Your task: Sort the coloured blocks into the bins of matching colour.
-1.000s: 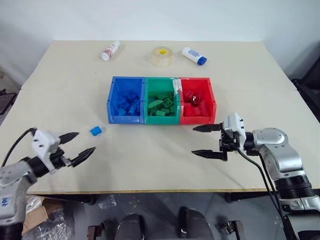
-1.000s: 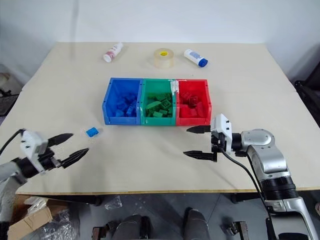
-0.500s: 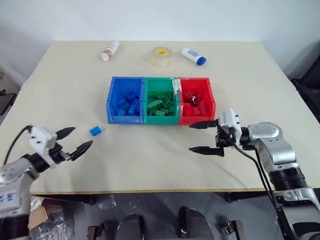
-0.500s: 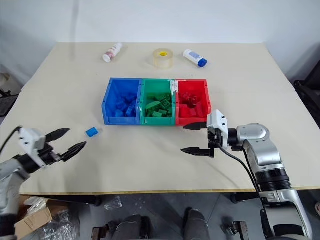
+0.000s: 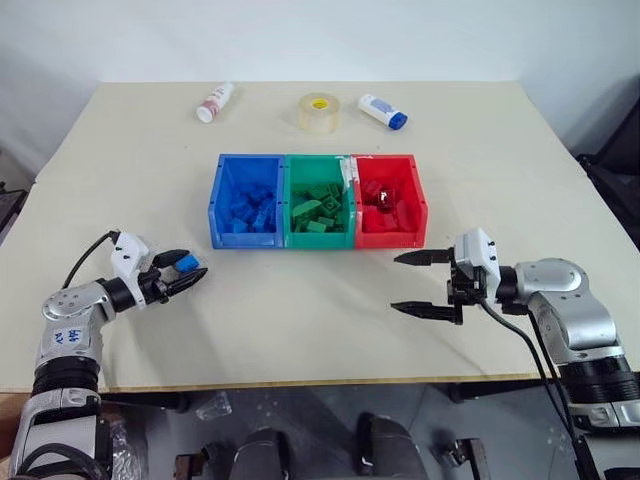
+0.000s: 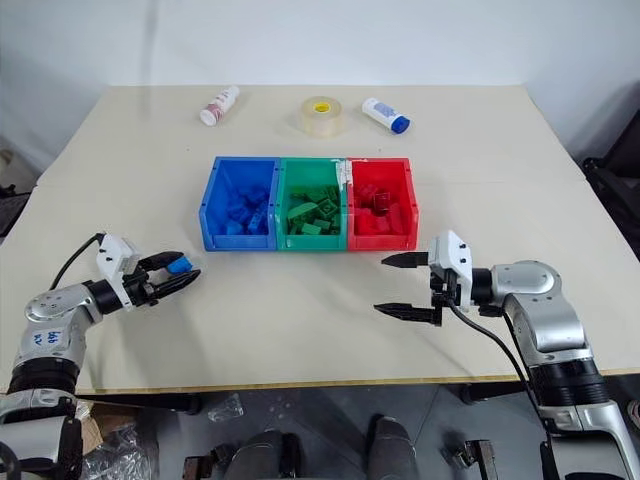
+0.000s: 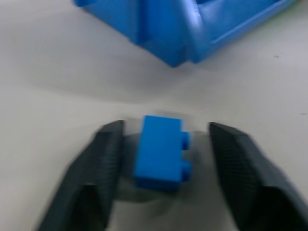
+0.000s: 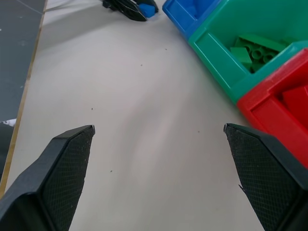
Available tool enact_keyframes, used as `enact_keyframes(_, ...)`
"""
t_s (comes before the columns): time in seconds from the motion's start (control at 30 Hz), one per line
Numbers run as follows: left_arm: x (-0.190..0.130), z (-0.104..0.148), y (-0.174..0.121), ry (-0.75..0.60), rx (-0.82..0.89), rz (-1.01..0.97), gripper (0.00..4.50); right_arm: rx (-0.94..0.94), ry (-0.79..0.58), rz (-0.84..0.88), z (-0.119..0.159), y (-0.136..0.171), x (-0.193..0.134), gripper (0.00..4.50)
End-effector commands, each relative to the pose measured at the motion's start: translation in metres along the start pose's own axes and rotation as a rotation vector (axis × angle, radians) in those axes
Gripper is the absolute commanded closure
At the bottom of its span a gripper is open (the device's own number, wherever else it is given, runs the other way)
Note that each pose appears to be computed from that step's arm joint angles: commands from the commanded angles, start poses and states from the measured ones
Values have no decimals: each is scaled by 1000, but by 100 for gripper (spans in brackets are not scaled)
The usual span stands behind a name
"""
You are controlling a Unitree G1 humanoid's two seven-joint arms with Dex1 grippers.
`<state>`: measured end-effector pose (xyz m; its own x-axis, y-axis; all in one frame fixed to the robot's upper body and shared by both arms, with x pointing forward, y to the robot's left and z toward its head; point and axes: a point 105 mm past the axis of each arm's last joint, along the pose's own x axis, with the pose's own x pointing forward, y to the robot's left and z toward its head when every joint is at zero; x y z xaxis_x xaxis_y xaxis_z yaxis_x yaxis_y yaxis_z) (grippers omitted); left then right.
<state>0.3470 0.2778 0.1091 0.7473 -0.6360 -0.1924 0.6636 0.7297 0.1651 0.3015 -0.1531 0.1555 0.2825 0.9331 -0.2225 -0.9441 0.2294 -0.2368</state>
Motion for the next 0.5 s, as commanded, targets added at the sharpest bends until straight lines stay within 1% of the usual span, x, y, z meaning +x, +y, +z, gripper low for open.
enact_keyframes(0.03,-4,0,0,19,7,-29,295,-44,-21,-24,12,-1,-7,0)
enact_keyframes(0.1,-4,4,-2,18,18,-41,354,-44,-22,-28,12,-1,-7,0)
enact_keyframes(0.2,-3,12,-4,8,39,-59,357,-45,-23,-33,12,-1,-7,0)
enact_keyframes(0.23,-4,19,-3,-8,53,-56,357,-45,-23,-34,12,-1,-7,0)
enact_keyframes(0.4,3,74,-10,-116,114,-80,357,-48,-28,-42,13,-3,-7,0)
enact_keyframes(0.5,14,94,-14,-150,108,-100,357,-49,-30,-45,13,-3,-6,0)
